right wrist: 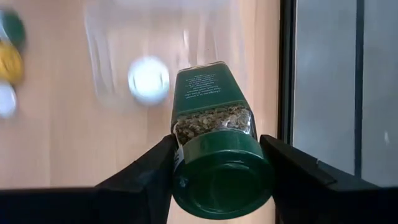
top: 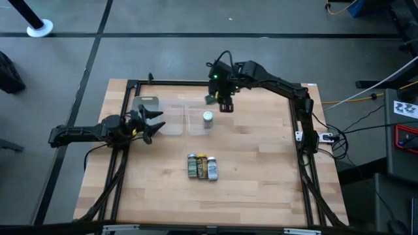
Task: Sort spices by type
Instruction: Put the top green seasoning bottle into the left transparent bin
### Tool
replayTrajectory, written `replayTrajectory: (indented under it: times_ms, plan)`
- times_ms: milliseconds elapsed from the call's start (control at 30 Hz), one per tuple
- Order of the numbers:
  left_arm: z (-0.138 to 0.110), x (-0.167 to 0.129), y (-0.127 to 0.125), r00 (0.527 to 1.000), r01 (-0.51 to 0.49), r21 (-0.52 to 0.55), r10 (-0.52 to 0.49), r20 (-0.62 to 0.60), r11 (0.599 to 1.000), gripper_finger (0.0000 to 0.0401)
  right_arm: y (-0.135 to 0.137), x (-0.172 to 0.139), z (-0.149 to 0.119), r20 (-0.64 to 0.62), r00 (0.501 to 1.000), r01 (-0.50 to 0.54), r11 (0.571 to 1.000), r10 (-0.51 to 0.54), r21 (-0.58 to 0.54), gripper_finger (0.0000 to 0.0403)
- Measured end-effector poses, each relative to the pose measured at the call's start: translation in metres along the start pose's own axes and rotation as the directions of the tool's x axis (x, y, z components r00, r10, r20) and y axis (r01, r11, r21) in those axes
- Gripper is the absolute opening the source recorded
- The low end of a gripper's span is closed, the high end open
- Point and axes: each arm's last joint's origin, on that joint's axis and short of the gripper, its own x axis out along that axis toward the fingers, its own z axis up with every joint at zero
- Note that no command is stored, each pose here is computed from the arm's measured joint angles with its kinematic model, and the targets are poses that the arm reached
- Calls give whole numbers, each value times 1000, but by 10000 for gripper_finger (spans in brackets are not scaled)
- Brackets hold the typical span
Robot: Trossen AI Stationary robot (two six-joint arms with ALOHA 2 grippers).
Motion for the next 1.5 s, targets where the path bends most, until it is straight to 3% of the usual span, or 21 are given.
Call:
replayTrajectory:
  times_ms: [300, 567, 867, 1067, 1300, 1500]
  plan:
    - [0, 0, 1, 1000, -30, 5, 30, 2, 1000, 237, 2, 14, 34, 344, 938, -17, 998, 36, -58, 213]
    - [1, 0, 3, 993, -120, 48, 119, 15, 992, 237, 20, 36, 52, 495, 866, -21, 994, 74, -112, 213]
    - [1, -1, 6, 981, -195, 52, 194, 20, 979, 237, 34, 99, 60, 444, 889, -60, 990, 110, -126, 214]
    - [-7, -2, 10, 941, -332, 84, 336, -45, 940, 237, 38, 128, 59, 406, 906, -77, 989, 123, -126, 214]
    - [-13, 2, 9, 933, -337, 93, 346, -104, 937, 237, 37, 137, 67, 468, 878, -49, 992, 100, -120, 214]
    - [-23, 7, 9, 915, -355, 63, 360, -183, 933, 237, 37, 143, 65, 451, 889, -40, 993, 85, -109, 214]
